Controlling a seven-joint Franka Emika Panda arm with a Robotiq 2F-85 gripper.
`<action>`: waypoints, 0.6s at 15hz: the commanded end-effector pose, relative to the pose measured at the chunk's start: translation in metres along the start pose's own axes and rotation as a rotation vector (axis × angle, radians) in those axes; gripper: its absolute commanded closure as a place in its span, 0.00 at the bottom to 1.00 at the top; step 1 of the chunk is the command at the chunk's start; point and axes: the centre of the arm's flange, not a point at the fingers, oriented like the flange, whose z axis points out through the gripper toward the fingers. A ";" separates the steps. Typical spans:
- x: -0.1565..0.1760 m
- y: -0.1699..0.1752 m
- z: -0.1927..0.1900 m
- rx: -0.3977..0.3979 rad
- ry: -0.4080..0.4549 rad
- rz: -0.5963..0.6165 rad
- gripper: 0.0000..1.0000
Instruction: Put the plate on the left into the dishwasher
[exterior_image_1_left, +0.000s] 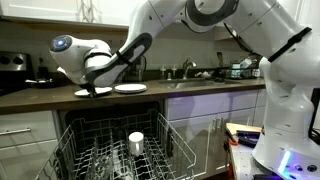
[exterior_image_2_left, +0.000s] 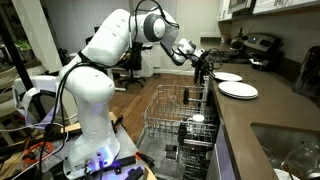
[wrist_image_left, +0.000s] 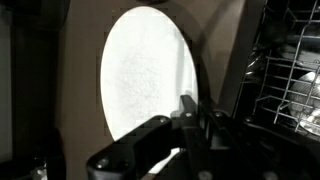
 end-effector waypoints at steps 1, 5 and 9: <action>0.002 0.000 -0.006 -0.023 -0.006 0.007 0.92; 0.009 -0.004 -0.021 -0.023 0.012 0.008 0.92; 0.019 -0.011 -0.039 -0.020 0.034 0.006 0.92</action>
